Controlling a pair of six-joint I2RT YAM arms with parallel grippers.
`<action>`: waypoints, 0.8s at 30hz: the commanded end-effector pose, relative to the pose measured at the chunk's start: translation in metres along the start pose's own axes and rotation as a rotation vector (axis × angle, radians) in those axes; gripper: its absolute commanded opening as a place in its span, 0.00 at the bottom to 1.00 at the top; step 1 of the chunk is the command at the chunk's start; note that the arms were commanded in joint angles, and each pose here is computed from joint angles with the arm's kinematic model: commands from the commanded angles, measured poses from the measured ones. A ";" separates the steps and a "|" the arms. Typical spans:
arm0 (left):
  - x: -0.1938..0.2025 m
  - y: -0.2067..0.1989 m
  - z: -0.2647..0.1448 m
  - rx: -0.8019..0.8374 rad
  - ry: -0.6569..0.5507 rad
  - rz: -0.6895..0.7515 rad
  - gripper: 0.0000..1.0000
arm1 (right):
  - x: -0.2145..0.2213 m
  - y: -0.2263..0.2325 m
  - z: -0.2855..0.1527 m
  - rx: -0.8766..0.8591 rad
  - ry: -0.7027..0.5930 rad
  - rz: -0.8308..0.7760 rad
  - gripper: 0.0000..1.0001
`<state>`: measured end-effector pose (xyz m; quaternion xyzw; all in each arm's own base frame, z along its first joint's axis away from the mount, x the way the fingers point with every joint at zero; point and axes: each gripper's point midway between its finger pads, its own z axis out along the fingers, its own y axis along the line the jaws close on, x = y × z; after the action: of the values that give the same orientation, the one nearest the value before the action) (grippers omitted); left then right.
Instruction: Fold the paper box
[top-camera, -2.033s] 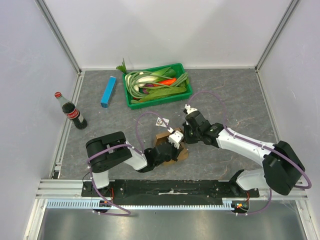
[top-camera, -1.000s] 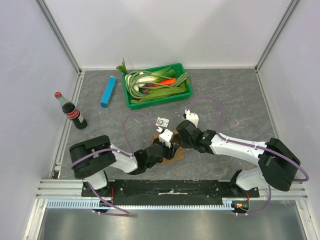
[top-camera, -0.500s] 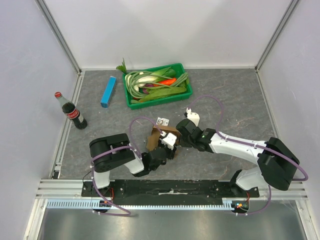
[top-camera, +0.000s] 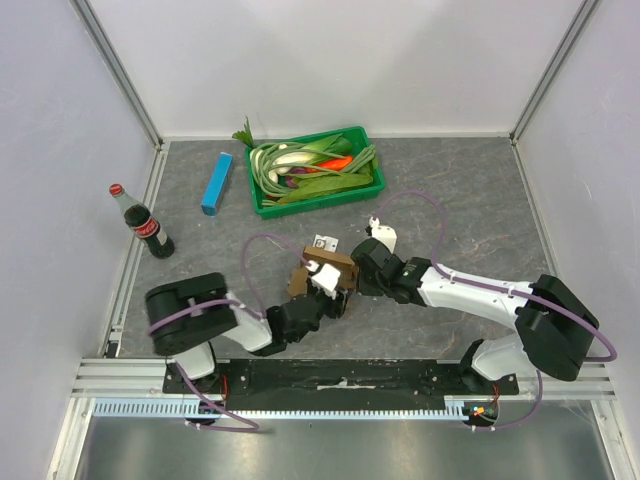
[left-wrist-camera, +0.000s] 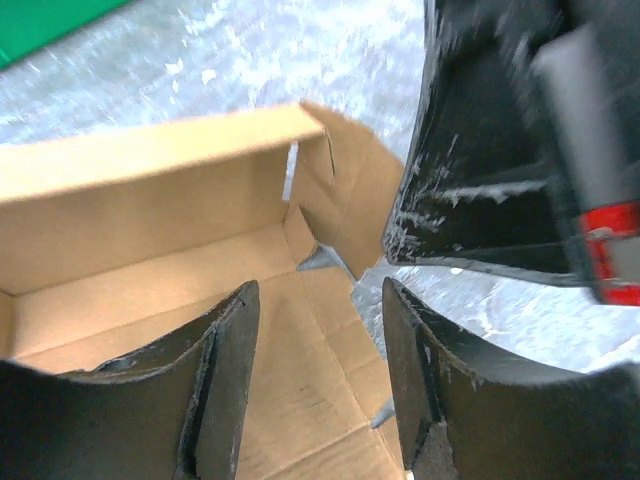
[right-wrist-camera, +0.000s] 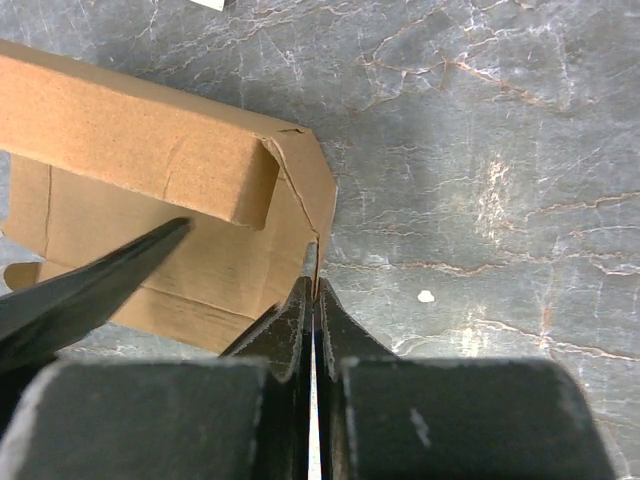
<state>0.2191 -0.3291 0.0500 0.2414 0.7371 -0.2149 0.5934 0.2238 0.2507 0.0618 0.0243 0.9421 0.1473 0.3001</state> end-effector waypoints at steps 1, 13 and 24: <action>-0.043 -0.002 -0.021 0.013 -0.071 -0.208 0.60 | -0.023 0.012 -0.010 -0.038 -0.070 -0.045 0.00; -0.035 0.103 -0.089 -0.425 -0.037 -0.413 0.75 | -0.028 0.016 -0.014 -0.065 -0.059 -0.151 0.00; -0.050 0.131 -0.059 -0.393 -0.090 -0.241 0.57 | -0.028 0.016 -0.014 -0.078 -0.040 -0.162 0.00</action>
<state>0.2512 -0.1815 0.0882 -0.0193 0.7924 -0.1356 0.5944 0.2300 0.2516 0.0717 -0.0584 0.9379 0.1386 0.3126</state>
